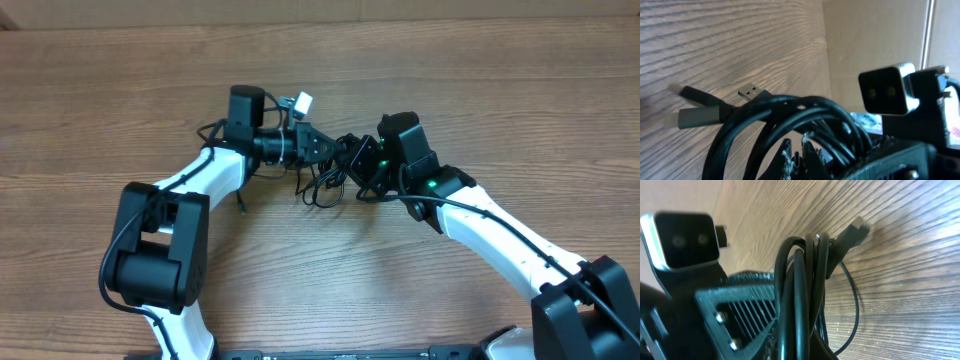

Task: Untangle cables

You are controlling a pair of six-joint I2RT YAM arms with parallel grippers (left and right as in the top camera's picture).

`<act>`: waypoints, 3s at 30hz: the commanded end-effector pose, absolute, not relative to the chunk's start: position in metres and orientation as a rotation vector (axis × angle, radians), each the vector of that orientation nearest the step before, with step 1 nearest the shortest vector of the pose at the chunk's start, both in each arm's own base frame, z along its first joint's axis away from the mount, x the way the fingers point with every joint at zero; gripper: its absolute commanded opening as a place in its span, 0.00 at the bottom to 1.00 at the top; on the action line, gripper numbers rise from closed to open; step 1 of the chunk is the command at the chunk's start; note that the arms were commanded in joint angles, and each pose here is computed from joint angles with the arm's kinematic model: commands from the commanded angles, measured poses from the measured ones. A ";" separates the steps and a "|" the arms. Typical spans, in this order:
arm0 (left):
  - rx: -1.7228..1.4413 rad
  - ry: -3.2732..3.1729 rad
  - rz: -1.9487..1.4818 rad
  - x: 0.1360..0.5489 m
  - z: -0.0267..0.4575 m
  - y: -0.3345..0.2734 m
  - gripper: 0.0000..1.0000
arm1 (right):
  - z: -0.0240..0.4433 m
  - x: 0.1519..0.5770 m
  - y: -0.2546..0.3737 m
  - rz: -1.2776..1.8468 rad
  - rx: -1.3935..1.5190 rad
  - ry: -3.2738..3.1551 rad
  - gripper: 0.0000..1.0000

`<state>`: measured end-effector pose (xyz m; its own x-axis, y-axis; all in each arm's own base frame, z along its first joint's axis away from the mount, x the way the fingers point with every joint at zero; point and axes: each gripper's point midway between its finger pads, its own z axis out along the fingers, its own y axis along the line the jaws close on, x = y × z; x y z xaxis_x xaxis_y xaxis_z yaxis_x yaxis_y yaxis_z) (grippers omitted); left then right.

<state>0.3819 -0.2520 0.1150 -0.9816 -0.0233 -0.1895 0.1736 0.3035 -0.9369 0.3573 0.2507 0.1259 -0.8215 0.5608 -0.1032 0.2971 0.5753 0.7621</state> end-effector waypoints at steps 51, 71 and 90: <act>0.172 2.414 -1.520 0.397 0.093 -0.239 0.73 | 0.152 0.402 0.211 1.223 1.061 2.244 0.04; -0.165 2.462 -1.533 0.416 0.088 -0.186 0.80 | 0.152 0.395 0.218 1.268 1.026 2.287 0.04; 0.033 2.427 -1.729 0.395 0.083 -0.211 0.87 | 0.158 0.393 0.225 1.295 0.899 2.308 0.04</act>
<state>0.4064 -0.1988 0.0857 -0.9783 -0.1420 -0.1511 0.0861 0.3847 -0.9190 0.3909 0.2203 0.1453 -0.7222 0.6911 0.0280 0.4013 0.3858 0.8307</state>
